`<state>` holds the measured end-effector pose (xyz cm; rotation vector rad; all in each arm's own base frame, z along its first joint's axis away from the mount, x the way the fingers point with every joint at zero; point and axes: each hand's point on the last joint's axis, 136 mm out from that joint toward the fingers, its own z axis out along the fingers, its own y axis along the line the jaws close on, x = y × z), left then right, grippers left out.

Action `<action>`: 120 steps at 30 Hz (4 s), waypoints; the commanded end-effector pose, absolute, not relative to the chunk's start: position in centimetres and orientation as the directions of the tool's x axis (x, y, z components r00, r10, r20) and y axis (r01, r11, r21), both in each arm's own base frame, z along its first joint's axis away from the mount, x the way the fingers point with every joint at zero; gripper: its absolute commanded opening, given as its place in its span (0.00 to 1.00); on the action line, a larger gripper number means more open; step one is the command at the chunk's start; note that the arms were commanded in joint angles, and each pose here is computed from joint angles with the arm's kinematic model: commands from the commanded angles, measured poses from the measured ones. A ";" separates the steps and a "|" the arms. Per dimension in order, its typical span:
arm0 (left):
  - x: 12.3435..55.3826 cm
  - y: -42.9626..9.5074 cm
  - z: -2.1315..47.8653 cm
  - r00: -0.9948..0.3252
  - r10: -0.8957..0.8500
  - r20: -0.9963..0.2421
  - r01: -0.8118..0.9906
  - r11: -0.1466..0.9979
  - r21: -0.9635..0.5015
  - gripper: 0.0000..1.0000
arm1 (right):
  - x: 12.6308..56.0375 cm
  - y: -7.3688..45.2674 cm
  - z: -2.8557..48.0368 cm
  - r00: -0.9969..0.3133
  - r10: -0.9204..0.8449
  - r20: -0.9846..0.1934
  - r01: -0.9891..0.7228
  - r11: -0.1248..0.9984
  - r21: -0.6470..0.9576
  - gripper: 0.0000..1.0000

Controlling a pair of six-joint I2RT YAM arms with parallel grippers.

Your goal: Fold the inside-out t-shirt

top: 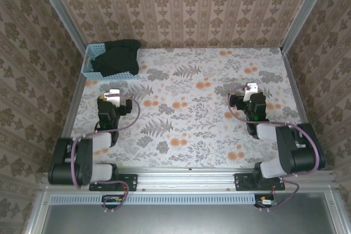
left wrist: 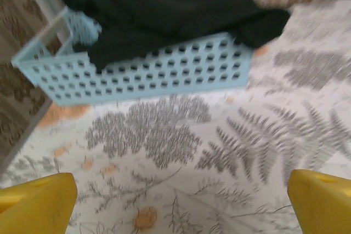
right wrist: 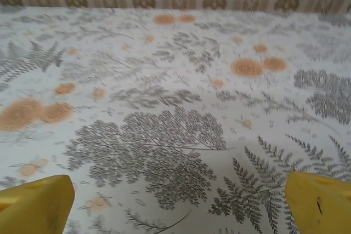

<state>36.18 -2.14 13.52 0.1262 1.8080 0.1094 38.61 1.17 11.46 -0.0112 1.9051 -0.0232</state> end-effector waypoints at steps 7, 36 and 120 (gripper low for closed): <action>32.2 -3.8 23.0 -0.201 -0.061 -0.978 0.071 0.995 -0.076 1.00 | 35.1 4.3 21.3 -0.280 0.057 -0.958 -0.113 0.989 0.092 1.00; 41.8 1.1 23.7 -0.445 -0.489 -0.750 -0.323 0.869 -0.375 1.00 | 30.1 4.2 23.1 -0.407 0.470 -0.783 0.045 0.867 0.497 1.00; 34.3 -29.5 45.1 -0.436 -0.260 -0.862 0.521 0.708 -0.477 0.04 | 29.2 5.9 22.8 -0.516 0.448 -0.730 0.065 0.870 0.489 1.00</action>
